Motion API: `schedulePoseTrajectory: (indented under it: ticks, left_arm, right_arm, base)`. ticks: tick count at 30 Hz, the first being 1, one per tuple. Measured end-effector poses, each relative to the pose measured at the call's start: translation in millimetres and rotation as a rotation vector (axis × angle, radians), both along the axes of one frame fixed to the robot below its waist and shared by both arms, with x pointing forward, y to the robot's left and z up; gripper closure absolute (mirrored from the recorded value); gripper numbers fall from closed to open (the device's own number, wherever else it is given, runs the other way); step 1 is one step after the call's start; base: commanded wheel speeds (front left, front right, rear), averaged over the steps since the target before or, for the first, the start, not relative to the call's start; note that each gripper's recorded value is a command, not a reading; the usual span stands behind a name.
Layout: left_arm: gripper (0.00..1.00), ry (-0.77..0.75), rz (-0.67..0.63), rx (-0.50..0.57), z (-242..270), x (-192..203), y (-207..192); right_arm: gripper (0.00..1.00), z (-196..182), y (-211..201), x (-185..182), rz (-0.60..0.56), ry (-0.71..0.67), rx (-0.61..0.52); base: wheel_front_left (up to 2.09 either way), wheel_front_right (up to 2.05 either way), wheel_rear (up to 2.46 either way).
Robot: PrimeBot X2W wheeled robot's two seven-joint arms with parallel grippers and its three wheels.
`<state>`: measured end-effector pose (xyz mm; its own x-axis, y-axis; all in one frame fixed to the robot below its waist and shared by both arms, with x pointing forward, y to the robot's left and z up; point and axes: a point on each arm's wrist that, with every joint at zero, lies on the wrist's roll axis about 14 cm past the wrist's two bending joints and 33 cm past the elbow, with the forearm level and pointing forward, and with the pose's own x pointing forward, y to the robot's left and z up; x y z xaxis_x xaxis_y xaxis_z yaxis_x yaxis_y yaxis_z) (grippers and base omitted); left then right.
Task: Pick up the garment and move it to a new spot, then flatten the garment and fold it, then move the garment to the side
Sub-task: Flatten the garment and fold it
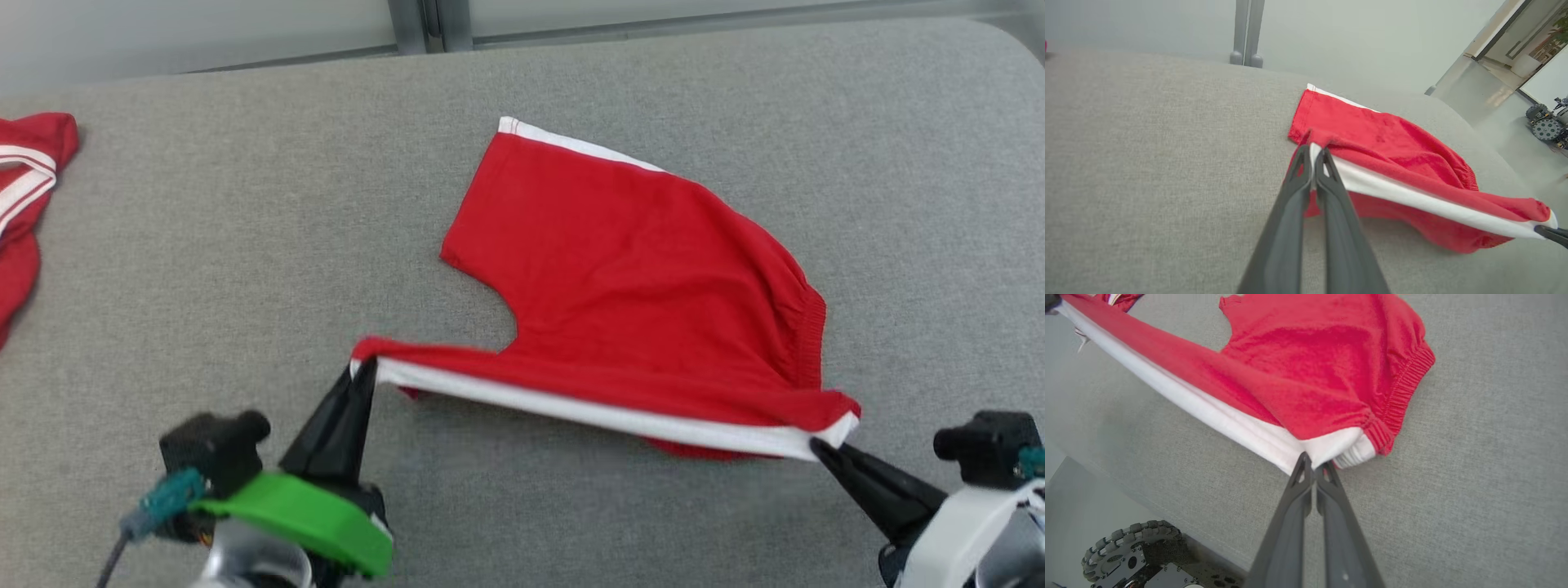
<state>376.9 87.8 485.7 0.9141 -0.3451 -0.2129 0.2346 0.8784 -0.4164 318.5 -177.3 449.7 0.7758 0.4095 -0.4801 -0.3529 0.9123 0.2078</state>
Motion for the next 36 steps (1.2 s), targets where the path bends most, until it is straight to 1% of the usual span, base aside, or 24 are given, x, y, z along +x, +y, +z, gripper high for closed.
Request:
schedulePoseTrajectory:
  ticks: [2,5,7,10,13,17,21,26,30,36]
  left_arm:
    - [1.00,-0.032,-0.058,0.056,10.6,26.9,-7.0]
    - [1.00,-0.029,-0.157,0.096,18.3,62.3,-26.5]
    - [1.00,-0.007,-0.220,0.148,15.5,88.3,-34.7]
    - [1.00,0.055,-0.290,0.213,1.1,118.2,-43.9]
    - [1.00,0.126,-0.348,0.240,-15.1,142.2,-55.2]
    - [1.00,0.197,-0.405,0.251,-36.1,167.6,-72.4]
    - [1.00,0.233,-0.452,0.275,-52.9,184.6,-89.8]
    - [1.00,0.263,-0.468,0.284,-69.4,200.1,-101.6]
    - [1.00,0.258,-0.473,0.271,-70.7,205.8,-108.2]
    - [1.00,0.244,-0.464,0.268,-59.6,205.5,-105.6]
  right_arm:
    - [1.00,0.9,2.3,17.1,0.009,-0.002,0.011]
    - [1.00,-5.8,6.6,41.5,0.019,0.028,0.035]
    - [1.00,-12.1,3.8,62.1,0.018,0.039,0.022]
    - [1.00,-23.5,4.9,82.5,-0.001,0.080,0.059]
    - [1.00,-35.7,3.0,96.4,-0.028,0.126,0.093]
    - [1.00,-47.2,-4.7,108.6,-0.062,0.165,0.111]
    - [1.00,-51.9,-12.8,113.1,-0.089,0.179,0.119]
    - [1.00,-50.4,-16.2,117.7,-0.108,0.171,0.141]
    - [1.00,-39.7,-21.6,120.5,-0.125,0.143,0.165]
    - [1.00,-12.4,-21.7,125.6,-0.125,0.096,0.224]
  base:
    - [0.00,0.00,0.00]
    - [0.00,0.00,0.00]
    - [0.00,0.00,0.00]
    - [0.00,0.00,0.00]
    - [0.00,0.00,0.00]
    - [0.00,0.00,0.00]
    - [0.00,0.00,0.00]
    - [0.00,0.00,0.00]
    - [0.00,0.00,0.00]
    - [0.00,0.00,0.00]
